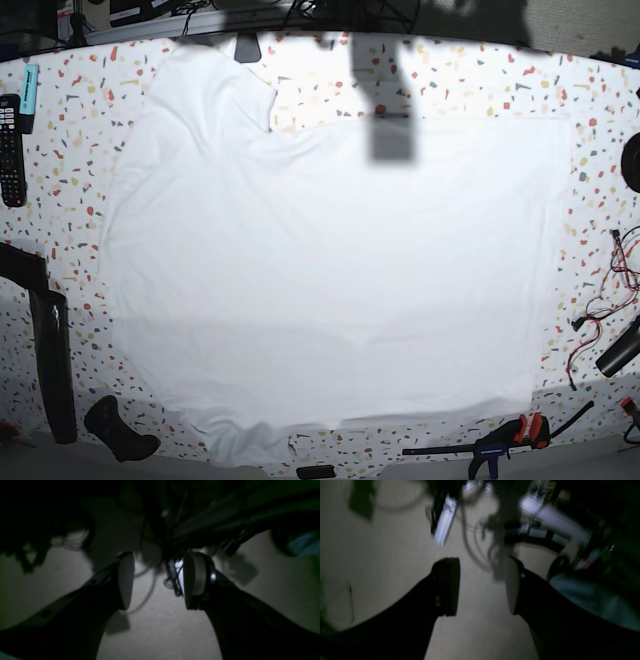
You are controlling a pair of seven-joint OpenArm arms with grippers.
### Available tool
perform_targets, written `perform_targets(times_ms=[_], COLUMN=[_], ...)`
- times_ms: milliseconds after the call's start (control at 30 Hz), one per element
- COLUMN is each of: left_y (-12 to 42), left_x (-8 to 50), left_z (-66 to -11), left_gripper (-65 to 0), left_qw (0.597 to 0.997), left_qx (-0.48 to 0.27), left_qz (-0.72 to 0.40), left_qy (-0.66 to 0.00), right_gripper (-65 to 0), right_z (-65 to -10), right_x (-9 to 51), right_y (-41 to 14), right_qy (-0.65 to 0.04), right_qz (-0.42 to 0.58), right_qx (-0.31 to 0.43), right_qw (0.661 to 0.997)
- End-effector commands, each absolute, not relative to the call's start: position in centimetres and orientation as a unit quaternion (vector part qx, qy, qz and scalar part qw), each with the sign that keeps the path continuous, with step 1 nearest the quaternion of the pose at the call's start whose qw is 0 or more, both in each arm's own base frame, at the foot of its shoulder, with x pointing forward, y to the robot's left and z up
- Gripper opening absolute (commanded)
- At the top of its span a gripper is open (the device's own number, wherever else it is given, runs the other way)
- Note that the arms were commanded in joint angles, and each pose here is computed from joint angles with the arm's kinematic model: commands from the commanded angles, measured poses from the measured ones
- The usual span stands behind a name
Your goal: Fold the T-shirt properly
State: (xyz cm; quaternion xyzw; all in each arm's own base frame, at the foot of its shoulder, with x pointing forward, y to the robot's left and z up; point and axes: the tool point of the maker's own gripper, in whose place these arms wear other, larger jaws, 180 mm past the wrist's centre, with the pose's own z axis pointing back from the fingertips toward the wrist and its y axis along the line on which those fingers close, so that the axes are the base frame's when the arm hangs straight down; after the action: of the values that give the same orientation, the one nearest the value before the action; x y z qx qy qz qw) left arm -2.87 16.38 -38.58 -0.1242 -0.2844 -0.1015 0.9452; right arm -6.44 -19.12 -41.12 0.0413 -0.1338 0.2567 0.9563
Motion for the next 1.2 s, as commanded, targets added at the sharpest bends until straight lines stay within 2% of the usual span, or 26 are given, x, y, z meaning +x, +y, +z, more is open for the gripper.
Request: perform_targets(times_ms=[0, 267, 400, 567, 800, 1167], left_y=[16.2, 14.8, 15.0, 14.9, 13.6, 13.3], left_x=[-3.3, -0.4, -0.6, -0.1, 3.0, 8.3], left_z=[-37.9, -35.5, -35.7, -35.3, -32.5, -31.0], left_gripper=[-34.5, -34.5, -34.5, -34.5, -34.5, -34.5], left_qw=[0.947, 0.935, 0.935, 0.931, 0.907, 0.874], left_qx=[-0.129, -0.139, -0.121, -0.111, -0.111, -0.095], left_qz=[-0.098, -0.112, -0.144, -0.170, -0.193, -0.208], left_qy=[-0.277, -0.307, -0.299, -0.304, -0.356, -0.429], right_gripper=[-36.2, -36.2, -36.2, -36.2, -36.2, -36.2], right_z=[-40.2, -35.7, -34.7, -34.3, -34.1, -33.4], right_x=[-5.9, 1.3, 3.4, 4.3, 5.8, 9.3], right_y=[-18.9, -18.1, -17.5, -17.3, -18.1, -18.2], right_qy=[-0.144, -0.252, -0.278, -0.289, -0.306, -0.349], right_qz=[0.261, 0.271, 0.274, 0.270, 0.314, 0.312], right_qx=[0.044, 0.023, 0.019, 0.014, -0.032, -0.051], right_qw=[0.953, 0.929, 0.920, 0.918, 0.898, 0.882])
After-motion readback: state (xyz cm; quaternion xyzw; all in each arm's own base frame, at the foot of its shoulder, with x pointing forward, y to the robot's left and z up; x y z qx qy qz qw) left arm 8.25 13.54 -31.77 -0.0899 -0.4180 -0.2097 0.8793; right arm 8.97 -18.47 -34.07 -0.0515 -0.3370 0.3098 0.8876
